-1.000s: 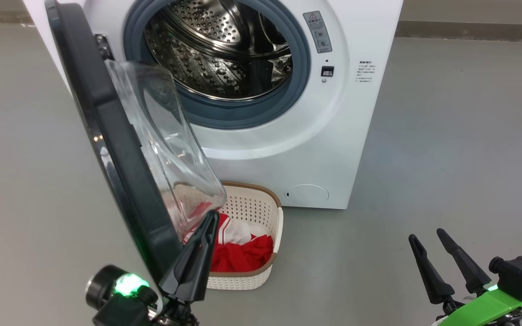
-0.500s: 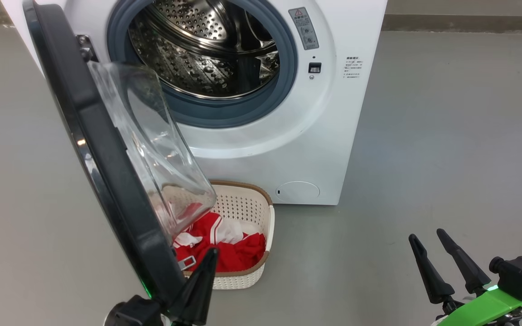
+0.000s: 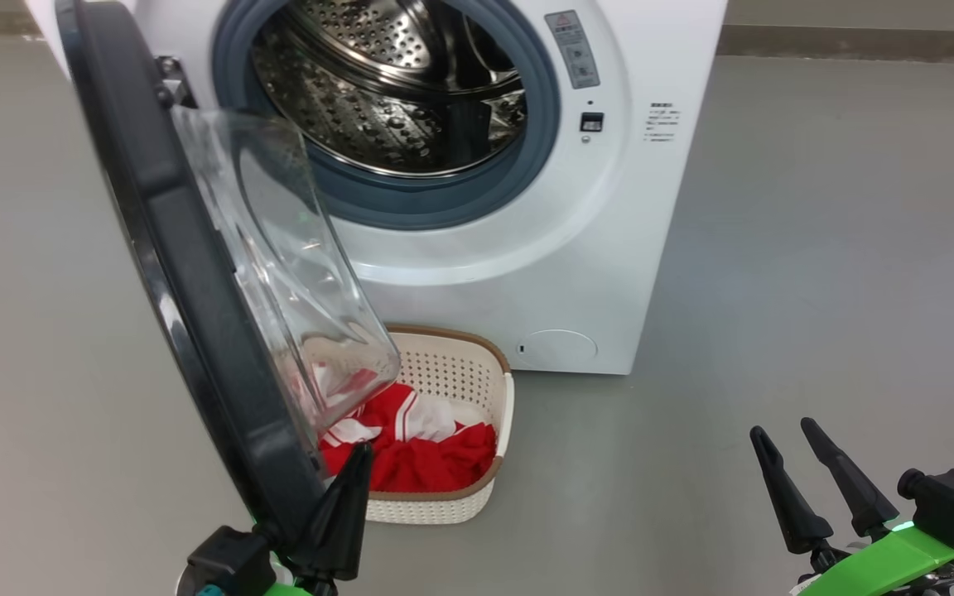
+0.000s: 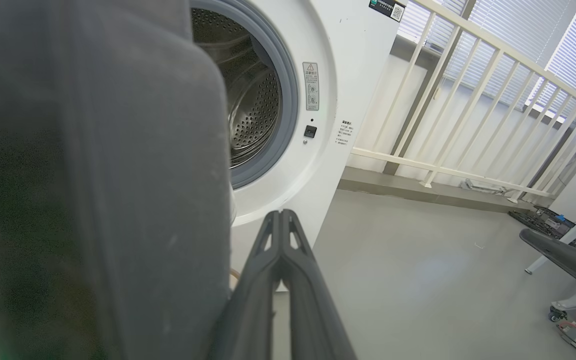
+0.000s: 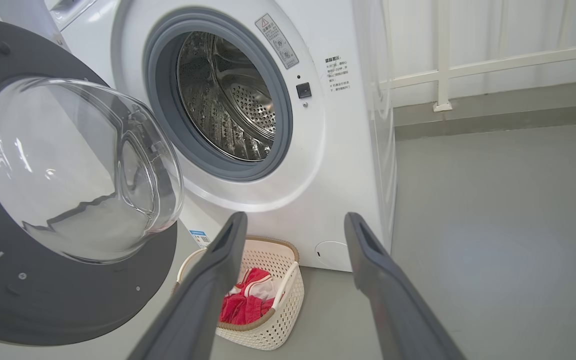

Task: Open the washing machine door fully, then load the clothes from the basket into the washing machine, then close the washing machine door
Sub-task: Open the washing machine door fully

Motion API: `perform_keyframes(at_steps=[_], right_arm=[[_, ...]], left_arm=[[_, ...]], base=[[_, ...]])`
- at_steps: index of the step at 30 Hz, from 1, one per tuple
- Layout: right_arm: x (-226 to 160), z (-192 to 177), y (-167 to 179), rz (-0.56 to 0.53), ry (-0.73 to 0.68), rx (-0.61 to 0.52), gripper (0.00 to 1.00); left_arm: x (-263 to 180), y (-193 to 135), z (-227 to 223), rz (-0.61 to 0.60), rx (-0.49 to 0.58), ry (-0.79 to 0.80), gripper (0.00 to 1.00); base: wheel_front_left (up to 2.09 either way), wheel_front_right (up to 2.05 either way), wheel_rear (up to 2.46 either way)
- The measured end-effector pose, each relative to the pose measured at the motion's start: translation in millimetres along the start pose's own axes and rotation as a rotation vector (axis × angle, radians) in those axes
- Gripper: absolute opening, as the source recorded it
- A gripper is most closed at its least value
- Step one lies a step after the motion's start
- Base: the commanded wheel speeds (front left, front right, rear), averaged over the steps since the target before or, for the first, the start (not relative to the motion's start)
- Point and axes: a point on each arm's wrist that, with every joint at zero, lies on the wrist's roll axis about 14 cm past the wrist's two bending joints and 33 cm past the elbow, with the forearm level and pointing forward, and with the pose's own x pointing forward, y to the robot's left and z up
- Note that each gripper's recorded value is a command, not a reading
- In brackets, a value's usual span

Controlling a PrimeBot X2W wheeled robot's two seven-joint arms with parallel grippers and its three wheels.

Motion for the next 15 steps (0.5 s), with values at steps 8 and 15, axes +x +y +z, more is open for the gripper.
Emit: perform_keyframes(at_steps=[8, 15], right_arm=[[12, -6, 15, 0.049, 0.016, 0.004, 1.0], [21, -10, 29, 0.092, 0.027, 0.011, 1.0]], left_arm=[[-9, 19, 11, 0.069, 0.006, -0.034, 0.0], [-21, 41, 24, 0.146, 0.02, -0.073, 0.0]], base=[[0.0, 0.0, 0.0], [0.0, 0.0, 0.0]])
